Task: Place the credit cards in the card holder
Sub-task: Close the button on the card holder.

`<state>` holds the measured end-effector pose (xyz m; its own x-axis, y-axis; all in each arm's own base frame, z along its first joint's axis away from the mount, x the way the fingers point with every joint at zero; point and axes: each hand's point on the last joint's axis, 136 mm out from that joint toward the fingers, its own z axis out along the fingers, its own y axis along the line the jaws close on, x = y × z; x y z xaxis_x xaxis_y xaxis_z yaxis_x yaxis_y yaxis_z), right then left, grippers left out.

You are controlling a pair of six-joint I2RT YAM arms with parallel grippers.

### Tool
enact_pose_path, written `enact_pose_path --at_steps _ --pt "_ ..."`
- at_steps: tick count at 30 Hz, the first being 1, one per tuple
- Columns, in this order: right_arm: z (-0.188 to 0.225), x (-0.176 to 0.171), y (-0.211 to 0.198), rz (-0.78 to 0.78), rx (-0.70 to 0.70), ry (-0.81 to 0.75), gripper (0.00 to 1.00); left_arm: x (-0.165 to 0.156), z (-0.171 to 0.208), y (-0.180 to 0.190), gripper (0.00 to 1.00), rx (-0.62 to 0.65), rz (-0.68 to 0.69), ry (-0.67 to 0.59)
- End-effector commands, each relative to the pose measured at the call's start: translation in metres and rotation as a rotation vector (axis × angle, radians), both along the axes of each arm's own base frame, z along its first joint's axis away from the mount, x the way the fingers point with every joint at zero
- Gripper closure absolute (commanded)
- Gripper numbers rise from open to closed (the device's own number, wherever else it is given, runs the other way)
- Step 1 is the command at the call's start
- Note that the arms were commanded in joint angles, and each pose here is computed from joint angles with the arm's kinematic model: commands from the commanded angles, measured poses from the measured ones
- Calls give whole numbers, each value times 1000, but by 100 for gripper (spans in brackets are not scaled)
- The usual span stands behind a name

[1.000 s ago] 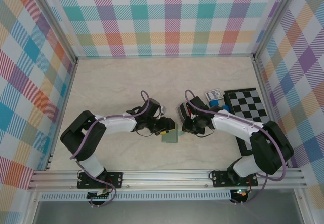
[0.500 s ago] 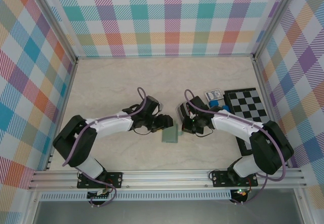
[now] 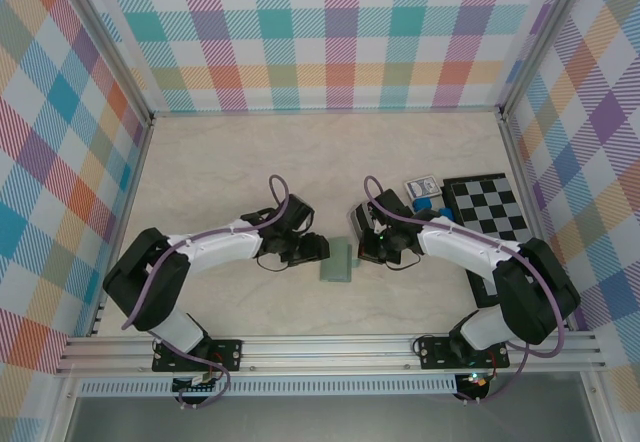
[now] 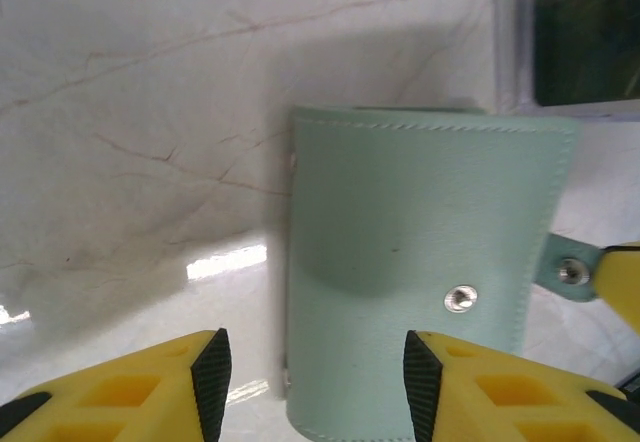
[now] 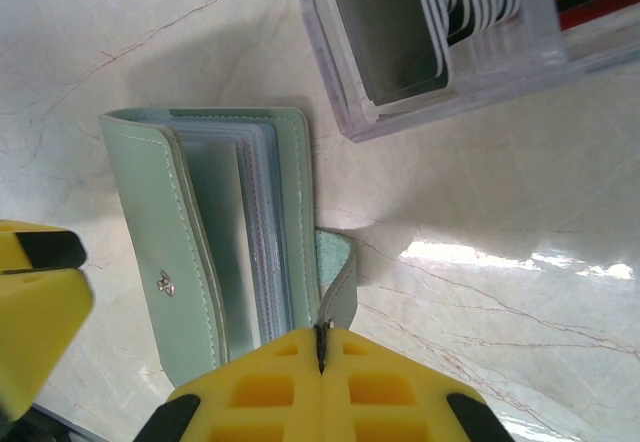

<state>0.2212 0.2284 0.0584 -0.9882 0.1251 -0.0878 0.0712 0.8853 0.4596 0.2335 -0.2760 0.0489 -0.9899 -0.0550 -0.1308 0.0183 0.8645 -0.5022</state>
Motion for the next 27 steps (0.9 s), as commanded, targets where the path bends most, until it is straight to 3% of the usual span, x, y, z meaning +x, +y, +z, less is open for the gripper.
enact_pose_path --at_steps 1,18,27 --pt "7 2 5 13 38 -10 97 -6 -9 -3 50 7 -37 20" --pt "19 6 37 48 168 12 98 -1 -35 -18 61 1 -35 44" --pt "6 9 57 58 140 40 100 -2 -35 -22 63 -11 -32 51"
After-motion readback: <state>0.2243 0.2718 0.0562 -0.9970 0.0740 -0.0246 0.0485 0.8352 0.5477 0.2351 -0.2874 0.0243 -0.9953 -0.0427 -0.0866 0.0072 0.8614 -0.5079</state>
